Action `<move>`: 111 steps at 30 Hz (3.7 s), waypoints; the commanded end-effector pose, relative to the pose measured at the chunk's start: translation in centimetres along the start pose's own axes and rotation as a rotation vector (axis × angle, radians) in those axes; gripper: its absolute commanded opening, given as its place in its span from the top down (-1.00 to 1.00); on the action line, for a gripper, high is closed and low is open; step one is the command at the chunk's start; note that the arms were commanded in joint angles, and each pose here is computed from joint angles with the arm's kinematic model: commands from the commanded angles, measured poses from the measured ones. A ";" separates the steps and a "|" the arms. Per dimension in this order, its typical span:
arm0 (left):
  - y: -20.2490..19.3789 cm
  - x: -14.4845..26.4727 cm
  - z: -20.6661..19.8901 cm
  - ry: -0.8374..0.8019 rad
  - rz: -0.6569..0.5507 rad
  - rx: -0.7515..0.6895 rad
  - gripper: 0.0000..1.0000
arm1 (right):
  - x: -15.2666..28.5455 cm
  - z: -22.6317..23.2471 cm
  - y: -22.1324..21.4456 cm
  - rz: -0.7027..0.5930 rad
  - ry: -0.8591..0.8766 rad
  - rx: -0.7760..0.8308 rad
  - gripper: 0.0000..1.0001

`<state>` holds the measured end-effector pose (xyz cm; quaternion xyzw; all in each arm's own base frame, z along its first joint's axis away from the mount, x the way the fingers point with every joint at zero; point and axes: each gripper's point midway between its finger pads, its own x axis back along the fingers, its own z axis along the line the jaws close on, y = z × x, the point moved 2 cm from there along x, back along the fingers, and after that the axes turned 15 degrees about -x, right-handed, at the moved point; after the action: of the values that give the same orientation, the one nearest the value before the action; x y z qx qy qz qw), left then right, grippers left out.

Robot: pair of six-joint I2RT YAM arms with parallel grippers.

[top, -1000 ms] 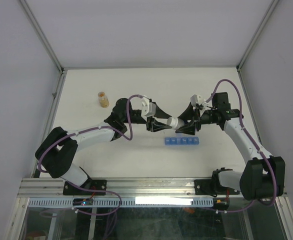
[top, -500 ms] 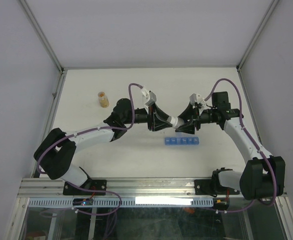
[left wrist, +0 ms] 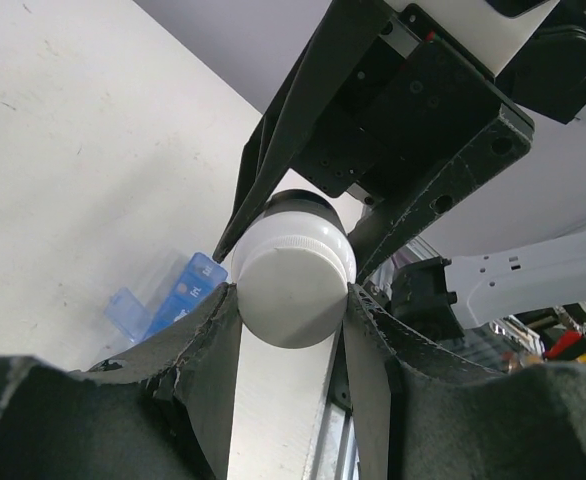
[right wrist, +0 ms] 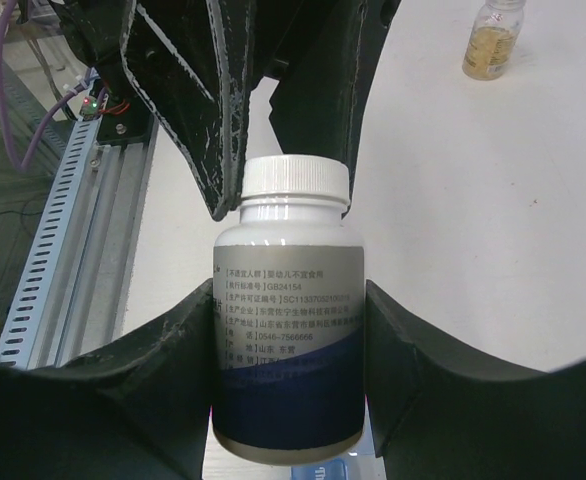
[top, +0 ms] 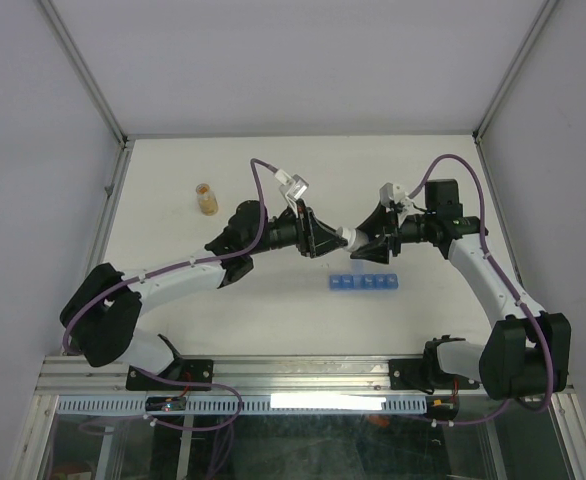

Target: Sort the pills into containers

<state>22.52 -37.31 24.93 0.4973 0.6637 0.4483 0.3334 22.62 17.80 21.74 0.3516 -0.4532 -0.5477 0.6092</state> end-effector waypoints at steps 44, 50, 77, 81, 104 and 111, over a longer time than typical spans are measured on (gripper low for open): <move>0.9 1.6 -0.4 -0.375 -0.090 -0.958 -0.55 | -0.2 0.4 0.4 -0.008 0.055 0.069 1.00; 0.4 0.3 0.4 -0.334 -0.061 -0.960 -0.40 | -0.4 0.5 0.4 -0.006 0.061 0.069 1.00; 0.4 -0.1 -1.0 -0.396 -0.079 -0.893 0.33 | -0.6 0.2 0.0 0.013 0.056 0.069 1.00; 0.3 0.0 -1.2 -0.389 -0.070 -0.850 0.84 | -0.6 0.2 -0.1 0.015 0.054 0.068 1.00; 2.0 0.3 -0.4 0.233 -0.053 -0.051 -0.07 | -0.5 -0.5 0.0 0.028 0.024 0.036 1.00; 5.1 2.7 -0.9 0.212 -0.206 -0.340 -0.98 | -0.5 -0.3 0.1 0.022 0.035 0.036 1.00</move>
<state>22.68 -36.20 24.99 0.4145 0.6707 0.5414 0.2919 22.35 18.03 19.57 0.3348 -0.4475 -0.5345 0.6340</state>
